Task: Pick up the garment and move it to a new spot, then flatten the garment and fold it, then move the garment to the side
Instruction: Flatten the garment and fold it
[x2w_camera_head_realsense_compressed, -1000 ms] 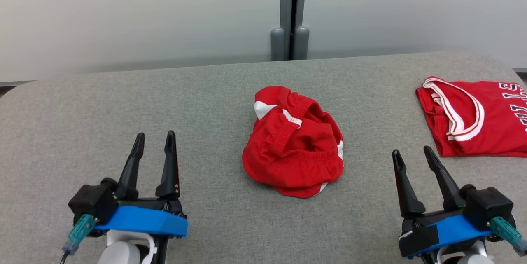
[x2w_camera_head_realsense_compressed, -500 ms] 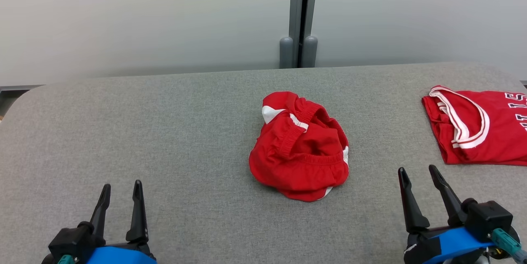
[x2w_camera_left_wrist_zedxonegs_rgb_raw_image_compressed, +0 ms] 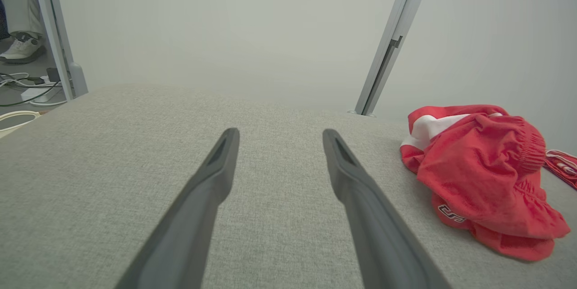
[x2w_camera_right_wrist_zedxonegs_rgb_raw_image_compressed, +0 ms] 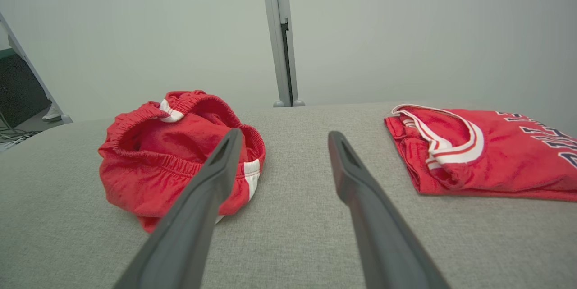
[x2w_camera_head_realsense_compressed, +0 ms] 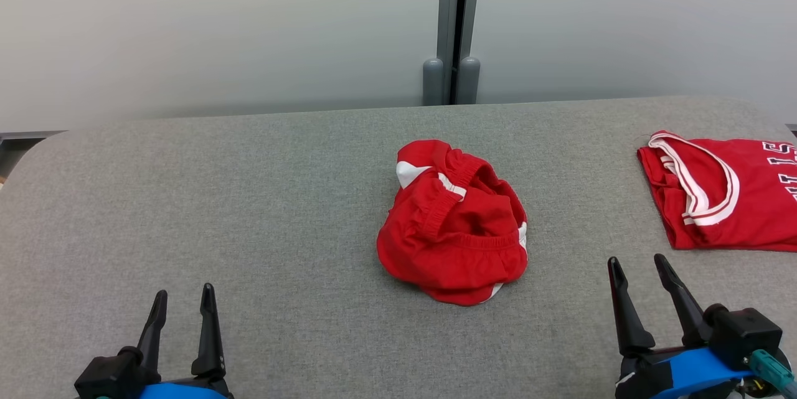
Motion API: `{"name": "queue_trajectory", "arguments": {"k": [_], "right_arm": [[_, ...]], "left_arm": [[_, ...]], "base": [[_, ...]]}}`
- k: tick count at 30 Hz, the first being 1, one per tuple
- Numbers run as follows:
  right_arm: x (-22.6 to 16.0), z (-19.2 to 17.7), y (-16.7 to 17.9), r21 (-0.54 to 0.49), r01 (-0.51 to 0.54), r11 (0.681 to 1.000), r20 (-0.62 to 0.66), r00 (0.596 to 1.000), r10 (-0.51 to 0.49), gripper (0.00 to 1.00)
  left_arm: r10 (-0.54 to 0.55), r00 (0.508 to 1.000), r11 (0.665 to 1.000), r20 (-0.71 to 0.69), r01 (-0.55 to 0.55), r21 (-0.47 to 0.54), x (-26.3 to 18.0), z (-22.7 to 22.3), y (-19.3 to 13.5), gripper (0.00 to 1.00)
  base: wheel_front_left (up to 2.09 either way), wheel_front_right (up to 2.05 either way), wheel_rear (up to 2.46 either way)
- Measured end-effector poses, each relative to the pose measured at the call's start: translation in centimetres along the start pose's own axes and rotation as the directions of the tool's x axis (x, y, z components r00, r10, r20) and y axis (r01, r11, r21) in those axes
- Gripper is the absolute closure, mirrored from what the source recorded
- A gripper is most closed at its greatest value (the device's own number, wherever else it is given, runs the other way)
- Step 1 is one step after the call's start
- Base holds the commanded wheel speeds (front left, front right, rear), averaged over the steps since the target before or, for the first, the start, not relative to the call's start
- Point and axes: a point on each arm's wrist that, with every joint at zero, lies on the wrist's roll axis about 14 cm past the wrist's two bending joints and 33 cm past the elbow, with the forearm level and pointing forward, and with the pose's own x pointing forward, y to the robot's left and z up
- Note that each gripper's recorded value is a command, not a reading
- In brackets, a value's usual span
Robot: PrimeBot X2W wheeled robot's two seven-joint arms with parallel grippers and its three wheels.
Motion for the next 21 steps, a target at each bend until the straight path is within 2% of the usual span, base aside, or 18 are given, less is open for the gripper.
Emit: {"name": "queue_trajectory", "arguments": {"k": [21], "right_arm": [[-0.02, -0.73, 0.26, 0.003, -0.007, 1.0, -0.027, 1.0, 0.007, 0.0]], "left_arm": [[-0.02, 1.0, 1.0, -0.01, 0.02, 0.005, 0.26, -0.33, -0.81, 0.0]], "base": [[0.0, 0.0, 0.0]]}}
